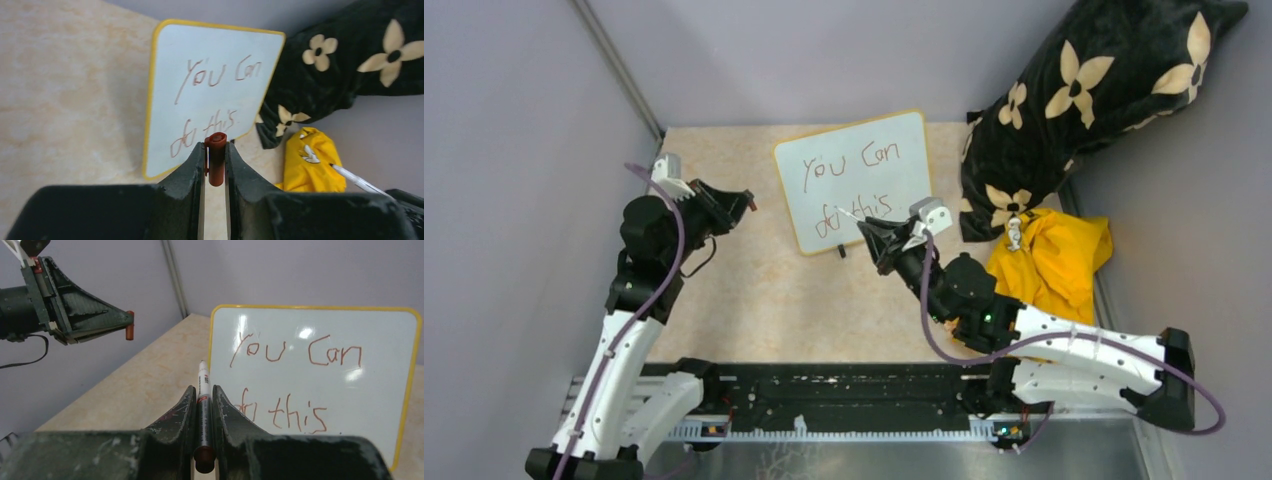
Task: Write a sentence on the whiteboard
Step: Close the whiteboard marker at the center of the board.
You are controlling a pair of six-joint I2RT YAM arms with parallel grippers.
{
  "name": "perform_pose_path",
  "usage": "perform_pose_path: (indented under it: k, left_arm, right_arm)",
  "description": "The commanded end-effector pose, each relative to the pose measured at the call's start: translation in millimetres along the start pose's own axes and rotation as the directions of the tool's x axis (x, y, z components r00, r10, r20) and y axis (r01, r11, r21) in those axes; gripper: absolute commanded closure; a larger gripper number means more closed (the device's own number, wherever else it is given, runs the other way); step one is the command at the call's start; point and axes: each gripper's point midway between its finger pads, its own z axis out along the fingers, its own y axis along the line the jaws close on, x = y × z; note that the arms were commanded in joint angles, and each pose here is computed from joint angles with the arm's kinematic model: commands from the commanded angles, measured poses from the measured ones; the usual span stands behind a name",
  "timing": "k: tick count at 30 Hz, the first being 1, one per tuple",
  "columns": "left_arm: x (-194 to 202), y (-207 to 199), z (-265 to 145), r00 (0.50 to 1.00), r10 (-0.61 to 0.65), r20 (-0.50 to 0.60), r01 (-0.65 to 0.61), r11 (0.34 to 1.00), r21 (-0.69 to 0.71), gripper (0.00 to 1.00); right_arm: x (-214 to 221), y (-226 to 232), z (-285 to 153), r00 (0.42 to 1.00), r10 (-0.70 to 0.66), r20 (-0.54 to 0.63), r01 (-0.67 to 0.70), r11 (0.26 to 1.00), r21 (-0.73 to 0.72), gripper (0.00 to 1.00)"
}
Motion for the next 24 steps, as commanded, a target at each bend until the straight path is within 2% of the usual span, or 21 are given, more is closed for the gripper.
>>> perform_pose_path:
  k: [1,5,9,13,20,24]
  left_arm:
    - [-26,-61,-13,0.999,0.001,0.054,-0.016,0.962,0.273,1.0]
    - [-34,-85,-23,0.996,-0.068,0.057,0.042,0.923,0.382,1.0]
    - [-37,-101,-30,0.983,-0.176,0.061,0.123,0.859,0.497,1.0]
    - [-35,-106,-34,0.96,-0.277,0.038,0.208,0.799,0.564,1.0]
    - [-33,-110,-44,0.912,-0.409,-0.015,0.322,0.696,0.642,1.0]
    - [-31,-111,-51,0.884,-0.465,-0.053,0.378,0.643,0.666,1.0]
  right_arm:
    - [-78,11,5,0.962,-0.015,0.272,-0.003,0.998,0.065,1.0]
    - [-81,30,-2,0.932,-0.095,0.351,0.069,0.994,0.086,1.0]
    - [-80,36,-13,0.905,-0.112,0.41,0.08,0.992,0.094,1.0]
    - [-73,37,-19,0.906,-0.054,0.419,0.038,0.998,0.046,1.0]
    - [-57,69,-17,0.924,0.093,0.371,-0.046,0.99,-0.135,1.0]
    - [-46,80,-11,0.929,0.087,0.36,-0.036,0.989,-0.146,1.0]
